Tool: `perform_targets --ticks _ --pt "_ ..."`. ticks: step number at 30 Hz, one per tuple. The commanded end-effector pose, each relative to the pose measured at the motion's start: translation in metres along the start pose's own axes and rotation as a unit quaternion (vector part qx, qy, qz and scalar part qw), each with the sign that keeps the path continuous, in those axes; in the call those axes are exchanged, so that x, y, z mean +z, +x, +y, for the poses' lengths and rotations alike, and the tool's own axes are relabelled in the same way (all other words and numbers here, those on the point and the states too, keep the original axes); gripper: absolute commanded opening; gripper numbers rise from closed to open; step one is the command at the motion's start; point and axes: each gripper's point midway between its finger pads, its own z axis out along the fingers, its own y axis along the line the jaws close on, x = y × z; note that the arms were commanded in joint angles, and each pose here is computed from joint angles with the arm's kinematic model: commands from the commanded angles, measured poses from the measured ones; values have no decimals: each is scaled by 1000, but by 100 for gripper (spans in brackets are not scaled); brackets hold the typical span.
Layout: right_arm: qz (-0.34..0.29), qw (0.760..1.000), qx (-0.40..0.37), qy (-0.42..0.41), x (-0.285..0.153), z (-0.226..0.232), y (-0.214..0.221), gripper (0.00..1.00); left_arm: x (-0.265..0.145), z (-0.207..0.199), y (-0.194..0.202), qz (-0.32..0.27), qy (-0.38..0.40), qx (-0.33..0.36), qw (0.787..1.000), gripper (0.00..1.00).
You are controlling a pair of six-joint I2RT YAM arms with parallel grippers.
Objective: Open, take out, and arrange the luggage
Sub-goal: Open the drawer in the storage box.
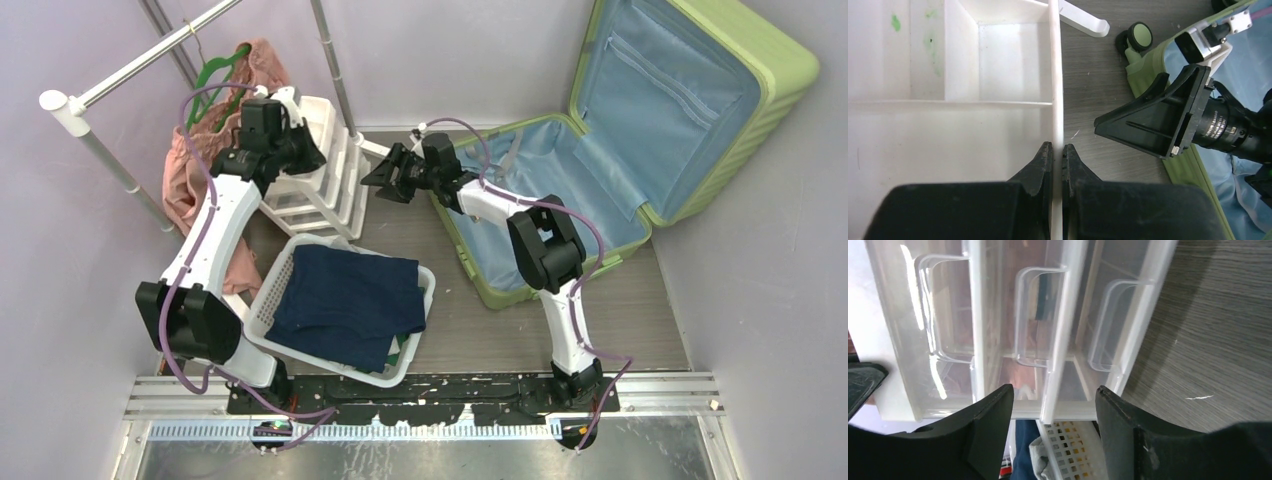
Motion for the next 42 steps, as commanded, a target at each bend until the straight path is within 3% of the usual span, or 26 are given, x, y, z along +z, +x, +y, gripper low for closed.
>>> perform_targets --ticks 1,23,32,39,42 --pt "-25 999 8 -45 7 17 -15 67 -33 -13 -50 -91 39 -15 995 0" --pt "-14 993 36 -109 42 26 -7 66 -38 -19 -53 -88 105 -60 989 0" --pt "-11 989 42 -139 47 42 -3 71 -42 -23 -54 -86 121 -65 987 0" --pt "-20 980 36 -194 31 70 -10 65 -30 -19 -41 -62 118 -63 989 0" --pt "-31 978 34 -201 20 73 -17 57 -23 -14 -31 -45 112 -60 991 0"
